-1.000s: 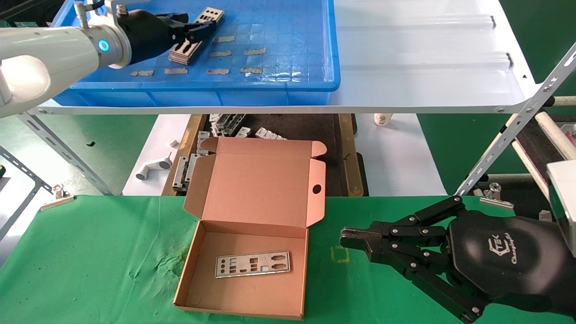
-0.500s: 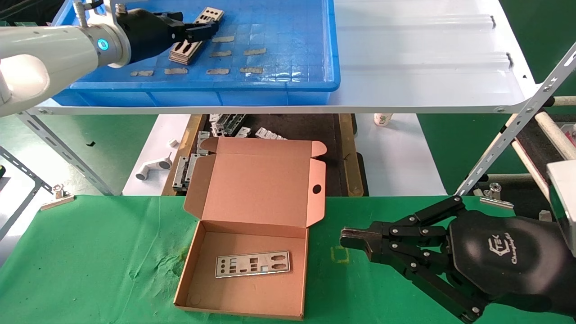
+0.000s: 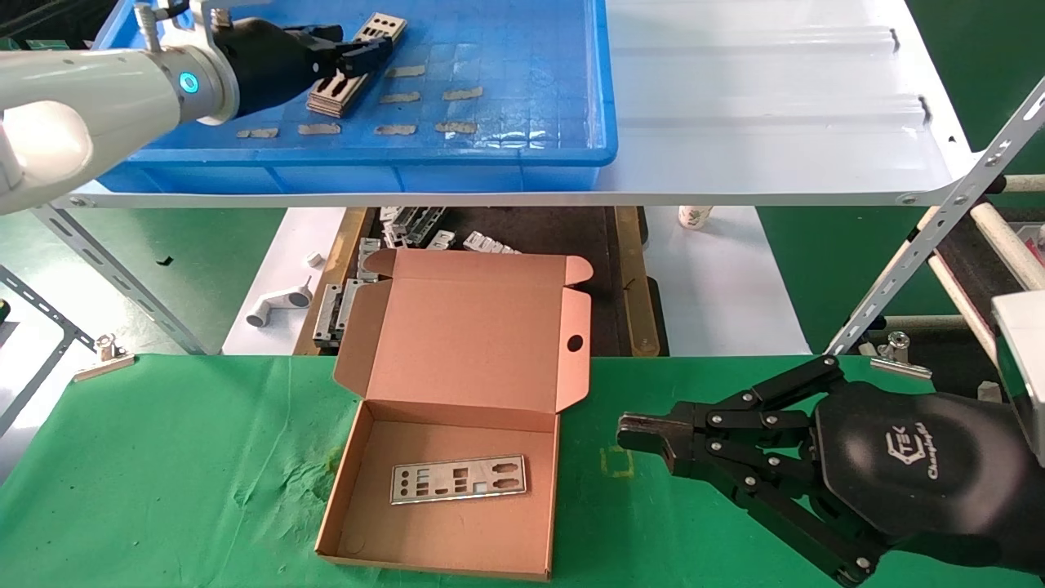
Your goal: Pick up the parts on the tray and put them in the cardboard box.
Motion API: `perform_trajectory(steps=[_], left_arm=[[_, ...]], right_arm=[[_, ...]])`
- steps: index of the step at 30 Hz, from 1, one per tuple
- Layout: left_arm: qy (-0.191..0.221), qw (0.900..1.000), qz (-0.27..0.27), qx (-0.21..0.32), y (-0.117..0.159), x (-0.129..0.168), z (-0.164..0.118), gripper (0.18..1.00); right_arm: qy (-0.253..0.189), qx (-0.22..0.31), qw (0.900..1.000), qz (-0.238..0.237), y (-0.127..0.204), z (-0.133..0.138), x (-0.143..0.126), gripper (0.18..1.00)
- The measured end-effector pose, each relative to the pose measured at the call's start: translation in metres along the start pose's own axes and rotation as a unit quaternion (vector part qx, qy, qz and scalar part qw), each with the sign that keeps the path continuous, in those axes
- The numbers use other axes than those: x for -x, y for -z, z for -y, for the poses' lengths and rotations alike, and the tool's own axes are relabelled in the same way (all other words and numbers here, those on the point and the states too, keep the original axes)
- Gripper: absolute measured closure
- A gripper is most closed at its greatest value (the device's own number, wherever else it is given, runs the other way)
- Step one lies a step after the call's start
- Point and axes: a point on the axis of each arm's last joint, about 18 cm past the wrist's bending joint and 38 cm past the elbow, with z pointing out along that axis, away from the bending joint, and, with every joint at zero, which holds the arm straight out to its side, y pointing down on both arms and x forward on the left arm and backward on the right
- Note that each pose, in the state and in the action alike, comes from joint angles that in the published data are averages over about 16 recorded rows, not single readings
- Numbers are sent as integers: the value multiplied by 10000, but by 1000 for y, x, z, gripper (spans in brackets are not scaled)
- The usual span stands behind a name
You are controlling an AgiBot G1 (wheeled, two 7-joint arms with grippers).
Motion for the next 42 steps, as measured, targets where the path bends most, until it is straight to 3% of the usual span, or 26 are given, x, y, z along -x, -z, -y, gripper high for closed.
perform_trajectory(steps=[14,31,37,42], left_arm=[[-11,10000,5,-13,0,1,2,715],[-11,9993,-169,-340,10,5,34,748],[-134,9966,-620,-531,23,2,52,748],[-400,9879,-1322,-710,45,-5,66,749]], right_arm=[[0,0,10000,0,0,0,0,988],[0,0,10000,0,0,0,0,988],[0,0,10000,0,0,0,0,988],[0,0,10000,0,0,0,0,988]])
